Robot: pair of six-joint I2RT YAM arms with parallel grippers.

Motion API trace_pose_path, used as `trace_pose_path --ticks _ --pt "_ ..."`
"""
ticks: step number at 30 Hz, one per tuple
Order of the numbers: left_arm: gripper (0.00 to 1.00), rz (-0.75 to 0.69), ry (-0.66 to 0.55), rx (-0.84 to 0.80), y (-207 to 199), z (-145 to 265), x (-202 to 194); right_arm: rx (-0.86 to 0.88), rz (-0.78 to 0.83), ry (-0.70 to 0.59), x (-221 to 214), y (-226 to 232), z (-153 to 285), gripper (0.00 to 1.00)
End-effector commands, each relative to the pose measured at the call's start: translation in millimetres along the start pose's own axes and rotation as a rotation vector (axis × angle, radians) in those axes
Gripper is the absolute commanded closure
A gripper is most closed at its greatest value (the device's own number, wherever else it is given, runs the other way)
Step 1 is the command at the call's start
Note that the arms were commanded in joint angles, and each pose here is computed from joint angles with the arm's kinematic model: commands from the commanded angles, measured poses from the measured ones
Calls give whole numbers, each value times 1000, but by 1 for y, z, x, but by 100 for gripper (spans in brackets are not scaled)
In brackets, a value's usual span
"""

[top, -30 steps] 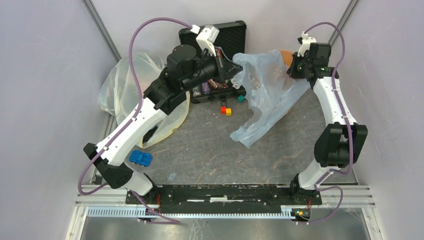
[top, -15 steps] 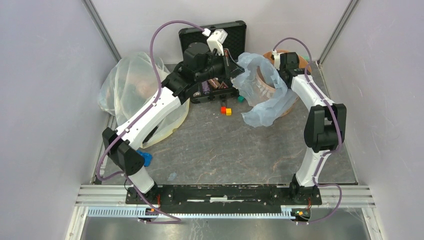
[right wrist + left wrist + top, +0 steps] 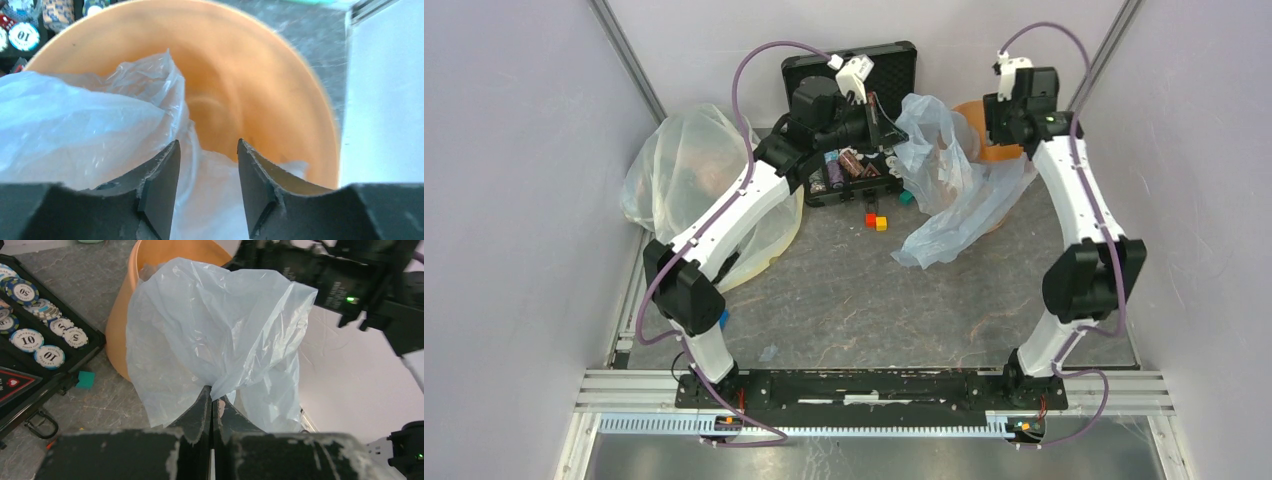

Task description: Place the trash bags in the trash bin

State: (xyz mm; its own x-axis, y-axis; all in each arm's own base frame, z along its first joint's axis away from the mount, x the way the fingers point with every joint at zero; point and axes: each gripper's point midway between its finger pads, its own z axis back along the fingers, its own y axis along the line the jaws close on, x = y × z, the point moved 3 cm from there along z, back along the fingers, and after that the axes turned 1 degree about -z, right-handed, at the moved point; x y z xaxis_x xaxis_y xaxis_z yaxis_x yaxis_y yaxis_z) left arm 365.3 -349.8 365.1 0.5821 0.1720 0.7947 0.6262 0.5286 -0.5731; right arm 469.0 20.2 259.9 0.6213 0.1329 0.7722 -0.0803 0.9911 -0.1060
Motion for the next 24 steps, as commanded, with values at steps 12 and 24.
trace_pose_path --ticks 12,24 --pt "98 15 -40 -99 -31 8 28 -178 -93 -72 12 -79 38 2" --pt "98 0 -27 -122 -46 25 32 -86 -129 26 -9 -67 7 66"
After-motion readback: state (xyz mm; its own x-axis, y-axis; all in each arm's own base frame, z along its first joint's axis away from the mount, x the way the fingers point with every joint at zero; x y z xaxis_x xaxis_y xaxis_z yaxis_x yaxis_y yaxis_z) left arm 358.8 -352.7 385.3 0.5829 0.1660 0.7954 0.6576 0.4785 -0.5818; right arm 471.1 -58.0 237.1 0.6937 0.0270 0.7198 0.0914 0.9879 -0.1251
